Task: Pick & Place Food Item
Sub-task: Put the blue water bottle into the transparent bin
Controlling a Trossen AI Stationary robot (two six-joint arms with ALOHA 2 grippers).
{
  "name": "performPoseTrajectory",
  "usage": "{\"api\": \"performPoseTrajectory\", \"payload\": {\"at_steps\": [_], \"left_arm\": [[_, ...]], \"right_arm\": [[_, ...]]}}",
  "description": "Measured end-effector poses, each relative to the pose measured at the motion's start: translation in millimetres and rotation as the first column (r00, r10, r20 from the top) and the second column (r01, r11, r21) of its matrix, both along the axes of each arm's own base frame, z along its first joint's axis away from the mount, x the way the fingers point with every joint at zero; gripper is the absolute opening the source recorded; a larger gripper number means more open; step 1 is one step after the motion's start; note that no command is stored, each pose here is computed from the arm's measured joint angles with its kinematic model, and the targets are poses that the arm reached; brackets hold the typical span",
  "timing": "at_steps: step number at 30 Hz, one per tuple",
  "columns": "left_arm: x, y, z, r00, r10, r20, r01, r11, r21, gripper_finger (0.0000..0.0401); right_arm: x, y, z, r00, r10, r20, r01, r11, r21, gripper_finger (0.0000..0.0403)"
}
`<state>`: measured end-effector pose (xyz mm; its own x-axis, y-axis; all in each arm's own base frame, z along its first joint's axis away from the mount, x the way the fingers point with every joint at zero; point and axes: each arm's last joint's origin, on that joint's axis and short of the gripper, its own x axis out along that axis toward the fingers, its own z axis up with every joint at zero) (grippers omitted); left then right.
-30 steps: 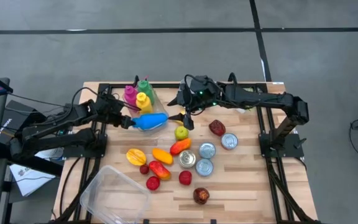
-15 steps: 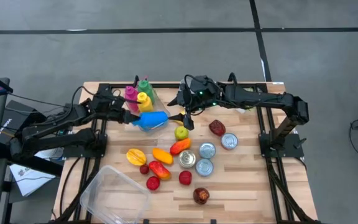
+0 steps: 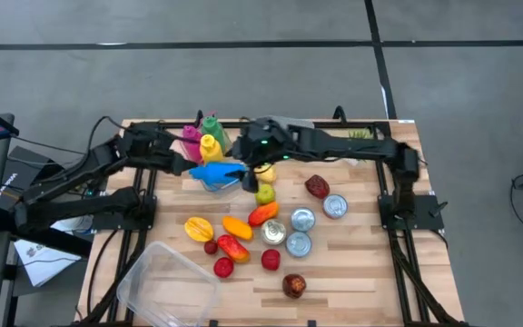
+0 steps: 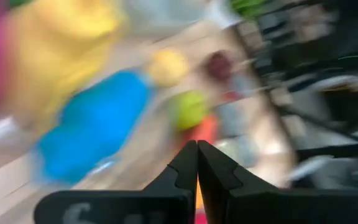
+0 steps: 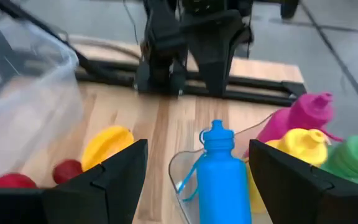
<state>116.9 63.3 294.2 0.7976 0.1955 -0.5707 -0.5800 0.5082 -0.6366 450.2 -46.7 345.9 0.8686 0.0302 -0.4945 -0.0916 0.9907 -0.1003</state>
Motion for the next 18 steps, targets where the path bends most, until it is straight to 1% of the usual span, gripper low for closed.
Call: {"api": "performPoseTrajectory", "payload": {"at_steps": [1, 3, 5, 7, 9, 10, 13, 16, 18], "left_arm": [[-4, -1, -2, 0.998, 0.019, -0.053, -0.019, 1.000, -0.001, 0.0000], [-11, -4, -2, 0.993, 0.046, -0.113, -0.047, 0.999, -0.002, 0.0000], [-17, -8, -1, 0.989, 0.068, -0.134, -0.069, 0.998, -0.001, 0.0000], [-24, -10, -2, 0.979, 0.115, -0.168, -0.119, 0.993, -0.010, 0.0000], [-31, -14, -2, 0.972, 0.143, -0.187, -0.147, 0.989, -0.005, 0.0000], [-34, -15, -2, 0.968, 0.154, -0.198, -0.158, 0.987, -0.001, 0.0000], [-43, -20, -3, 0.961, 0.170, -0.217, -0.173, 0.985, 0.006, 0.0000], [-49, -23, -4, 0.955, 0.179, -0.238, -0.182, 0.983, 0.008, 0.0000], [-53, -24, -7, 0.936, 0.207, -0.284, -0.209, 0.978, 0.024, 0.0000]], "right_arm": [[7, 1, 0, 1.000, 0.009, -0.014, -0.009, 1.000, -0.010, 0.0270], [24, 0, -2, 0.999, 0.022, -0.030, -0.023, 0.999, -0.023, 0.0270], [37, -1, -6, 0.998, 0.030, -0.056, -0.031, 0.999, -0.030, 0.0270], [52, -6, -12, 0.998, 0.025, -0.066, -0.027, 0.999, -0.032, 0.0270], [65, -11, -27, 0.998, 0.016, -0.065, -0.018, 0.999, -0.034, 0.0270], [69, -13, -34, 0.999, 0.010, -0.041, -0.012, 0.999, -0.035, 0.0270], [76, -18, -50, 0.999, -0.015, -0.051, 0.014, 1.000, -0.010, 0.0270], [81, -23, -66, 0.996, -0.036, -0.083, 0.037, 0.999, 0.014, 0.0270], [84, -25, -75, 0.994, -0.053, -0.094, 0.054, 0.999, 0.007, 0.0270]]}}
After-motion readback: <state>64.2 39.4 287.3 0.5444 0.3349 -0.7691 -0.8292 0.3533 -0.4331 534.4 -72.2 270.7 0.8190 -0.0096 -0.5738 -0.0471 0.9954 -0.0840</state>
